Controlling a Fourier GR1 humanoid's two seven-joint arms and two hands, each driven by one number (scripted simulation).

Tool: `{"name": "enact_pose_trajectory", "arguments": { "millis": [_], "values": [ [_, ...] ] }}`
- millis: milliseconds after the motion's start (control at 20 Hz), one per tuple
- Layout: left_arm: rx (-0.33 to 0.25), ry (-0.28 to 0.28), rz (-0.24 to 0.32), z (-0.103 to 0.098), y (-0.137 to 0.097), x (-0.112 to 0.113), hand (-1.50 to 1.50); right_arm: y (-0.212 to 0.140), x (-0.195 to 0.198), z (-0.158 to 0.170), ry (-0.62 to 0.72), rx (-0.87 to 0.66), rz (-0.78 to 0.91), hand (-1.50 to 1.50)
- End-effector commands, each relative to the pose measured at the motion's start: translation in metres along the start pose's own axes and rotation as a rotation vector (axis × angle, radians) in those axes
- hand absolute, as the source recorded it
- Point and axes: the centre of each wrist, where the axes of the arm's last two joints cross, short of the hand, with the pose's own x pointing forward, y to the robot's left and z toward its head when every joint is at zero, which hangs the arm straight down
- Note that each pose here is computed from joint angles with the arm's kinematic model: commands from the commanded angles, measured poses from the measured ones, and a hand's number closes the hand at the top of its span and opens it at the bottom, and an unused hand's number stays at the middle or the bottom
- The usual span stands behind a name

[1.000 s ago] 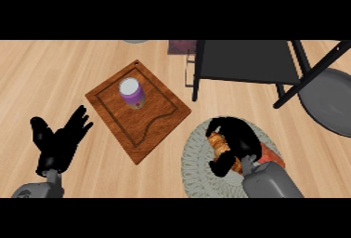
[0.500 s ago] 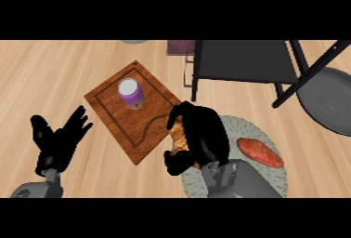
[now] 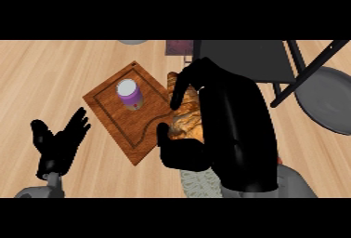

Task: Pick the croissant from the placemat and place it in the tiered shelf

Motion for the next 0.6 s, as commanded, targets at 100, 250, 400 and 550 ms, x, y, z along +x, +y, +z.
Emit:
{"name": "enact_pose_trajectory", "arguments": {
  "millis": [100, 250, 400, 550],
  "values": [
    [0.005, 0.084, 0.018, -0.007, 0.002, -0.009, 0.00, -0.070, 0.032, -0.024, 0.107, -0.097, 0.024, 1.50],
    [0.007, 0.069, 0.010, -0.006, 0.015, -0.006, 0.00, -0.080, 0.028, -0.038, 0.139, -0.108, 0.017, 1.50],
    [-0.009, 0.076, -0.016, -0.003, 0.003, -0.005, 0.00, -0.098, 0.023, -0.055, 0.179, -0.149, -0.005, 1.50],
    [-0.015, 0.073, -0.007, 0.002, -0.004, -0.011, 0.00, -0.122, 0.036, -0.076, 0.185, -0.187, -0.028, 1.50]
  ]
}}
